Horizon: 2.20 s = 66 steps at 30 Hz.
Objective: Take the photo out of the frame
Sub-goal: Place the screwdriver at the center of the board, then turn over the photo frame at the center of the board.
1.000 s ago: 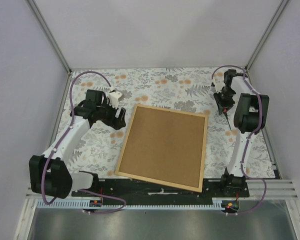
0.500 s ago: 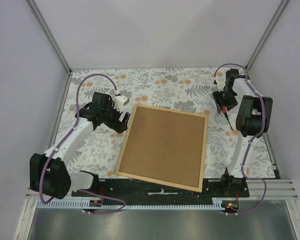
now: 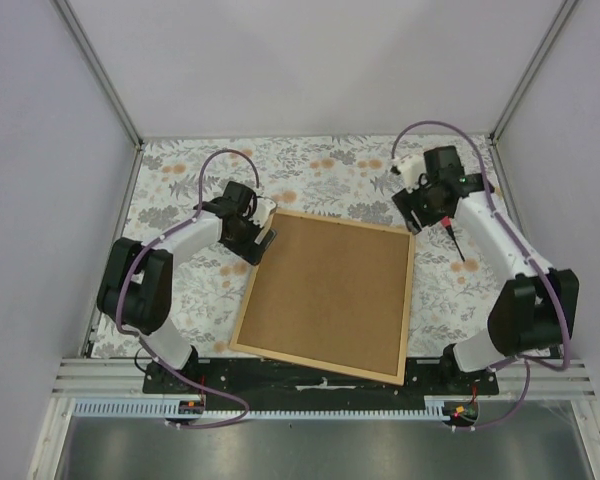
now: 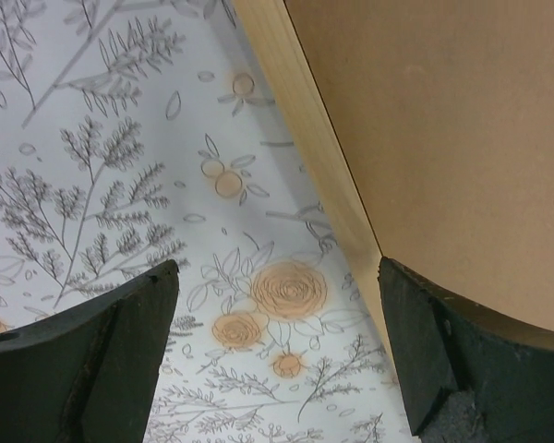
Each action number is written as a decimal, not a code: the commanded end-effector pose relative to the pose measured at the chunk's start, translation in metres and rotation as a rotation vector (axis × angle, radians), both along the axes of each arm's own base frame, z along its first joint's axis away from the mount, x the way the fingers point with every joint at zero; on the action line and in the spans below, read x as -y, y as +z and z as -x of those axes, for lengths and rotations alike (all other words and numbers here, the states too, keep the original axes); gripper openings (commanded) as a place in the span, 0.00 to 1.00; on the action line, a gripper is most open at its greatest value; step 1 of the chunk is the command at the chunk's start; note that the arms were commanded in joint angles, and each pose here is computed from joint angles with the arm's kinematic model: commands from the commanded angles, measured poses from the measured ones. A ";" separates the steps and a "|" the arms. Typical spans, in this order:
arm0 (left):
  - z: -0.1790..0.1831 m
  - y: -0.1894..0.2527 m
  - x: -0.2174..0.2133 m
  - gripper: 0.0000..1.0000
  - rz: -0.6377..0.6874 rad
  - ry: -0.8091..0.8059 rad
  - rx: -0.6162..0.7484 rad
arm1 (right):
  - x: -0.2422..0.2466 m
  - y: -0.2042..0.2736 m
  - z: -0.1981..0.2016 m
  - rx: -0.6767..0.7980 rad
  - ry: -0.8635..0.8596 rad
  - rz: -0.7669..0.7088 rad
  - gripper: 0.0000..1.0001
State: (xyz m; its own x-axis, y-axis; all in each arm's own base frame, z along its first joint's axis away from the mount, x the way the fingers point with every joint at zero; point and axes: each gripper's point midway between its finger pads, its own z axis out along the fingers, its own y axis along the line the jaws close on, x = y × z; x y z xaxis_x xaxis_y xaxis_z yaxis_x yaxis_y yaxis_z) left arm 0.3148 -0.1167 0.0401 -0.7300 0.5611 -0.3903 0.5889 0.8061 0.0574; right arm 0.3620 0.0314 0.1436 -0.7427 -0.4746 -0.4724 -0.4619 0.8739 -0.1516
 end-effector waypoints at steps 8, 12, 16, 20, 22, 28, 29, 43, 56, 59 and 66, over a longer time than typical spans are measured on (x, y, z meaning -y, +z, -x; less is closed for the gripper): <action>-0.032 0.014 0.038 0.94 0.138 0.014 -0.017 | -0.095 0.043 0.087 0.124 0.373 -0.091 0.70; -0.030 -0.003 0.039 0.91 0.130 0.016 -0.073 | -0.121 0.052 0.111 0.174 0.499 -0.124 0.71; -0.022 -0.020 0.039 0.79 0.118 0.019 -0.142 | -0.147 0.055 0.135 0.206 0.619 -0.157 0.72; -0.018 -0.028 0.037 0.57 0.101 0.020 -0.176 | -0.175 0.050 0.159 0.209 0.753 -0.177 0.72; -0.015 -0.033 0.036 0.43 0.095 0.020 -0.193 | -0.186 0.046 0.166 0.210 0.809 -0.182 0.72; -0.012 -0.042 0.031 0.02 0.090 0.040 -0.234 | -0.225 0.025 0.190 0.214 0.995 -0.106 0.72; -0.015 -0.040 0.029 0.02 0.101 0.054 -0.233 | -0.232 0.022 0.192 0.225 1.019 -0.085 0.72; -0.050 0.044 0.013 0.02 0.357 0.180 -0.130 | -0.342 -0.017 0.240 0.329 1.128 0.156 0.76; -0.055 0.062 0.014 0.02 0.374 0.196 -0.094 | -0.370 -0.039 0.298 0.220 1.214 0.119 0.77; -0.057 0.066 0.014 0.02 0.379 0.204 -0.090 | -0.372 -0.047 0.310 0.198 1.217 0.104 0.77; -0.059 0.070 0.015 0.02 0.389 0.208 -0.079 | -0.377 -0.071 0.297 0.279 1.148 0.161 0.79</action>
State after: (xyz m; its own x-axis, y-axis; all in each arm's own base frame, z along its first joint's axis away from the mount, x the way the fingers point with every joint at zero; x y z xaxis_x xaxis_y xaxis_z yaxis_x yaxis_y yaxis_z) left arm 0.3605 -0.1161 0.0645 -0.8953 0.2496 -0.3689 0.3629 0.8889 -0.2794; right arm 0.0543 0.3958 0.0718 0.2994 -0.8749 -0.3808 -0.9143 -0.1490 -0.3766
